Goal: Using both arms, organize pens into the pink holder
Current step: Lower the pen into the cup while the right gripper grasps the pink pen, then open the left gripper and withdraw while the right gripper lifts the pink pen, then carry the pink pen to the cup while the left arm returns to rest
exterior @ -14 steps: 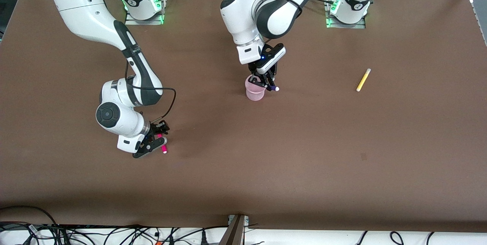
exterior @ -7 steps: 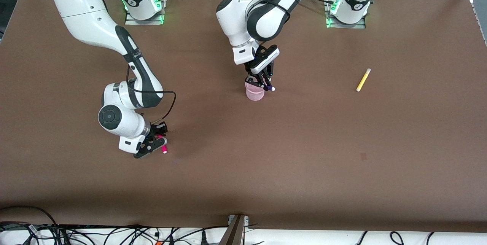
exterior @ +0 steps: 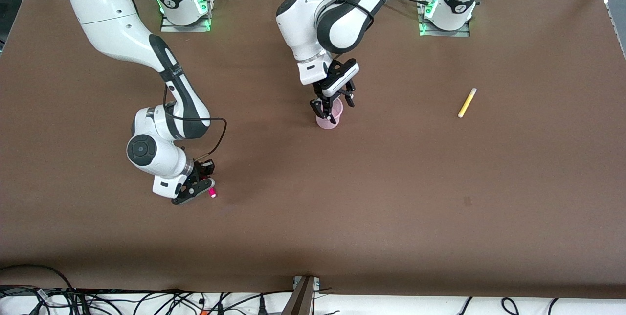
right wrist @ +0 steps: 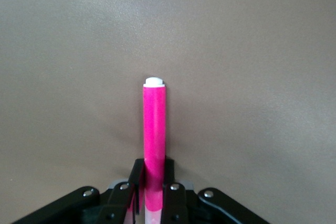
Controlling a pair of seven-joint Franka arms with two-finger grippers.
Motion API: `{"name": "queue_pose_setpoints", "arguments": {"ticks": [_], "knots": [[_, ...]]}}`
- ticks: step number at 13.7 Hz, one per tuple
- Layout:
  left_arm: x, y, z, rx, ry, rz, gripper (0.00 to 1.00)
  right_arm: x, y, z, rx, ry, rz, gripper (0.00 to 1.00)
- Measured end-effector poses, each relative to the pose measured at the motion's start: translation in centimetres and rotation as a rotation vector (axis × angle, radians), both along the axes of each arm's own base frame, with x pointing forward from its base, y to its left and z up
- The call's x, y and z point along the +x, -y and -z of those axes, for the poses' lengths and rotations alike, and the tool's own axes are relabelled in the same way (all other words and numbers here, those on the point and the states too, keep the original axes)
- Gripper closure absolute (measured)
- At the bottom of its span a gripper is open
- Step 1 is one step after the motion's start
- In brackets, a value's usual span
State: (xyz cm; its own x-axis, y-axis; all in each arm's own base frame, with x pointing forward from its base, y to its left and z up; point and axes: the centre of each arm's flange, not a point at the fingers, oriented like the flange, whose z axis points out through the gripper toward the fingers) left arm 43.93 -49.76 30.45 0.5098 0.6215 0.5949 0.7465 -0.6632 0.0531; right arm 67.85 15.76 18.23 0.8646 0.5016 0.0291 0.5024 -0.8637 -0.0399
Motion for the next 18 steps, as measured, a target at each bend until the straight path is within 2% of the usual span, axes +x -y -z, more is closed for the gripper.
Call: {"name": "queue_pose_setpoints", "arguments": {"ticks": [1,2,6,9,12,15,16,18], "knots": [[1.5,-1.0,-1.4,-0.002,0.003,-0.006,0.02,0.1,0.0,-0.1,0.001,0.004,-0.002,0.83],[3.6,-2.8,-3.3,-0.013,-0.009,-0.017,0.02,0.2,-0.1,-0.3,0.002,0.01,-0.009,0.83],[12.6,-13.3,-12.9,-0.134,-0.171,0.015,0.0,1.1,-0.7,-3.7,0.016,0.068,-0.055,0.83],[16.9,-22.0,-17.9,-0.205,-0.244,0.094,0.0,0.7,-3.6,-9.5,0.052,0.125,-0.136,0.83],[19.9,-31.6,-19.4,-0.255,-0.344,0.236,0.0,-2.9,-9.2,-15.6,0.142,0.156,-0.199,0.83],[20.8,-38.9,-19.5,-0.23,-0.466,0.435,0.0,-7.8,-14.8,-21.0,0.223,0.188,-0.274,0.83],[20.7,-40.2,-19.2,-0.213,-0.51,0.495,0.0,-9.2,-16.6,-22.1,0.243,0.21,-0.303,0.83],[20.5,-41.9,-18.7,-0.19,-0.582,0.588,0.0,-11.7,-19.9,-22.5,0.291,0.285,-0.347,0.83]]}}
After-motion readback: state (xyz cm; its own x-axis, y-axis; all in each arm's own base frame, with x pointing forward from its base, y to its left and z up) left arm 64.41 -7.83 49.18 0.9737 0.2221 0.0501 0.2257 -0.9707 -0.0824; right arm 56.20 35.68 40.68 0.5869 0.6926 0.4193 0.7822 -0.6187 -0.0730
